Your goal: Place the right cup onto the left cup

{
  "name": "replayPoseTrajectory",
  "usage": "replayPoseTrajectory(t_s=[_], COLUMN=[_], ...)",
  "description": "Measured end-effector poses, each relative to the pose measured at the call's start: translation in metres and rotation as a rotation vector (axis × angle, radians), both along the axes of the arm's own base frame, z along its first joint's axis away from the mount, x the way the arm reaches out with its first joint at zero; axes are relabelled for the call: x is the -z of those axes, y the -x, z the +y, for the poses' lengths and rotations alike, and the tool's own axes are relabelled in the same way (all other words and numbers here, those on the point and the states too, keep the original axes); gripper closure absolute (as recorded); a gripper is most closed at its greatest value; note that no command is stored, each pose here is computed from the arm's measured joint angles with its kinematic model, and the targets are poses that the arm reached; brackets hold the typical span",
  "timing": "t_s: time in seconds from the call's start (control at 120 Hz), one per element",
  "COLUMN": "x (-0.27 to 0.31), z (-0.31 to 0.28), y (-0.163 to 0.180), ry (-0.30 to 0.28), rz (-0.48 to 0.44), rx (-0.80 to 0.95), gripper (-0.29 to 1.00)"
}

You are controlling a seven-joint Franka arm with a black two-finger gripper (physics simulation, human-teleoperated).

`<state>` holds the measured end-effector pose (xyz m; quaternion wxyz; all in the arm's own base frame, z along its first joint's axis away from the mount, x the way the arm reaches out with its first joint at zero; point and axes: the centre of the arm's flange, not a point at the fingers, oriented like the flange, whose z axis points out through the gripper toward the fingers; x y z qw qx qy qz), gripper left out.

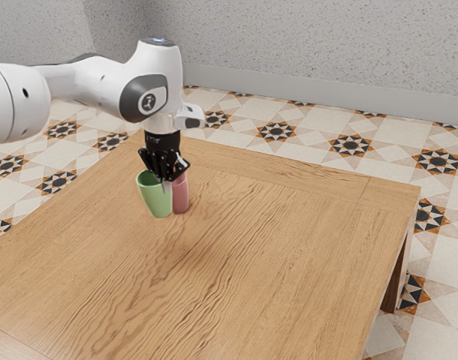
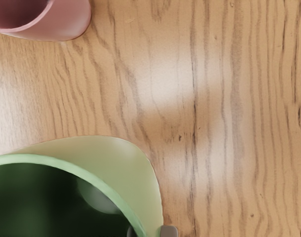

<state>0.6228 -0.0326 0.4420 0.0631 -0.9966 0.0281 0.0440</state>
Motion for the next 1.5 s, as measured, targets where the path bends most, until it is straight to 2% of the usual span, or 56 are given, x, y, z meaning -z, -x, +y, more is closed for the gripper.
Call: replayPoseTrajectory(t_s=[0.292,0.633,0.992,1.5], x=[-0.03,-0.047,-0.034,-0.01], z=[0.021,0.025,0.037,0.054], y=[-0.037,-0.066,-0.098,-0.105], ry=[-0.073,-0.092,-0.065,-0.007], rz=[-0.022,-0.036,-0.052,-0.033], rx=[0.006,0.042,0.087,0.114], gripper=[0.79,0.79,0.79,0.79])
